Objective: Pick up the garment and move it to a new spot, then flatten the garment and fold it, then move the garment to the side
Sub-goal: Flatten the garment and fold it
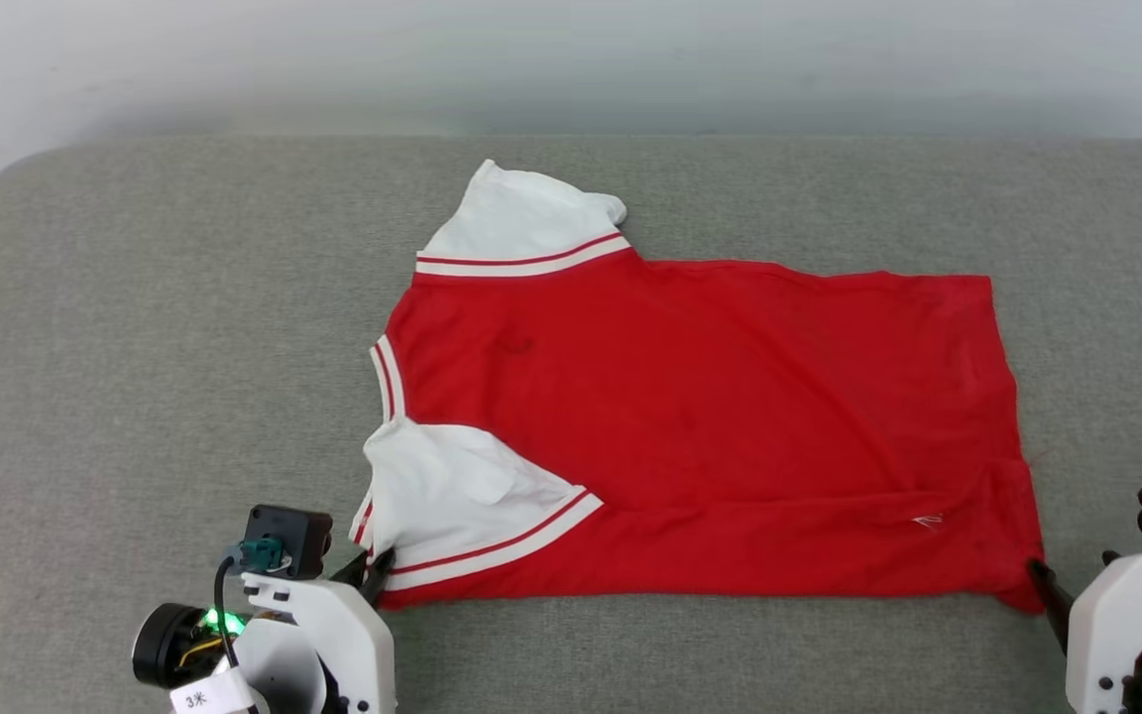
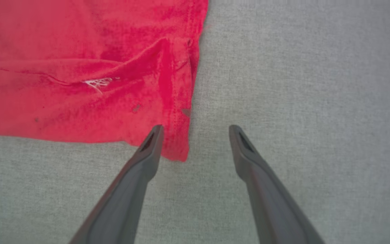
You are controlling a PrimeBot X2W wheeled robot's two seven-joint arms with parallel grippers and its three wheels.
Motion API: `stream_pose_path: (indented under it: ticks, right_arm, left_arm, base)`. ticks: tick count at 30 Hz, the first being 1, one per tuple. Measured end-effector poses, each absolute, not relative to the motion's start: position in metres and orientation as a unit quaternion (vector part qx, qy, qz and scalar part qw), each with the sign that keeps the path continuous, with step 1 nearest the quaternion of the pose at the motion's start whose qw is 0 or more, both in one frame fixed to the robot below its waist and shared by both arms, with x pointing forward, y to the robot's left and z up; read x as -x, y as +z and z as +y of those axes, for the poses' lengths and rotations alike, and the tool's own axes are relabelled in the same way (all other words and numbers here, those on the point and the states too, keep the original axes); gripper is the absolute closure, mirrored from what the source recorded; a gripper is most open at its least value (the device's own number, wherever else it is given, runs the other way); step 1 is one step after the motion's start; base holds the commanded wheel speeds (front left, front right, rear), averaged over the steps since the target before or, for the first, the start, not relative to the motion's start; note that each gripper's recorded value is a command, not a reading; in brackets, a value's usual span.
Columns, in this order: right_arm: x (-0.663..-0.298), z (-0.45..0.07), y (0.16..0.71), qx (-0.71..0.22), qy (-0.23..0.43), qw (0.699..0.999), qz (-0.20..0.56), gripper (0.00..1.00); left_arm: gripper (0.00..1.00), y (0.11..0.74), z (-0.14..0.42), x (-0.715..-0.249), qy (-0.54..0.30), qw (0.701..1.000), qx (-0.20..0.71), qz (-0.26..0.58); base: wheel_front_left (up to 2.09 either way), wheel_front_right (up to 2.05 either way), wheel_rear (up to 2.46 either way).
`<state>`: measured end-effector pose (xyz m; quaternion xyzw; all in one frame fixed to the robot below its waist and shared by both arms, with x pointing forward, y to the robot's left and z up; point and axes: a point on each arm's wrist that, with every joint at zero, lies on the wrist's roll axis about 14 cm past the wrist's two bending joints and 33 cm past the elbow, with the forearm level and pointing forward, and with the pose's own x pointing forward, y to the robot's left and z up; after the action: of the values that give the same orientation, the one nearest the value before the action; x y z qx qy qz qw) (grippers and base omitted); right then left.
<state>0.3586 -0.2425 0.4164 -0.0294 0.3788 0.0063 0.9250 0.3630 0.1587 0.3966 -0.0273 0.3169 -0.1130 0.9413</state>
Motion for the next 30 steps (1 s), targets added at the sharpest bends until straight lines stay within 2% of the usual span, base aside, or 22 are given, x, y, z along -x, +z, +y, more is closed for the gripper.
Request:
stream_pose_path:
  ticks: [8, 18, 20, 21, 30]
  right_arm:
    - [-0.364, -0.236, 0.389, 0.042, 0.007, 0.905, 0.422, 0.0]
    - [-0.366, -0.216, 0.355, 0.024, 0.026, 0.884, 0.467, 0.0]
    - [-0.365, -0.215, 0.352, 0.018, 0.028, 0.88, 0.474, 0.72]
    - [-0.364, -0.214, 0.351, 0.016, 0.03, 0.878, 0.477, 1.0]
    - [-0.357, -0.221, 0.36, 0.006, 0.027, 0.882, 0.47, 1.0]
  left_arm:
    - [1.0, 0.424, 0.153, -0.367, -0.118, 0.952, 0.034, 0.281]
    - [1.0, 0.42, 0.157, -0.366, -0.116, 0.95, 0.027, 0.289]
    - [1.0, 0.419, 0.158, -0.365, -0.114, 0.949, 0.026, 0.292]
    - [1.0, 0.418, 0.158, -0.365, -0.114, 0.949, 0.026, 0.293]
    - [1.0, 0.414, 0.162, -0.354, -0.114, 0.945, 0.011, 0.307]
  base:
    - [0.0, 0.0, 0.0]
    - [0.0, 0.0, 0.0]
    - [0.0, 0.0, 0.0]
    - [0.0, 0.0, 0.0]
    - [0.0, 0.0, 0.0]
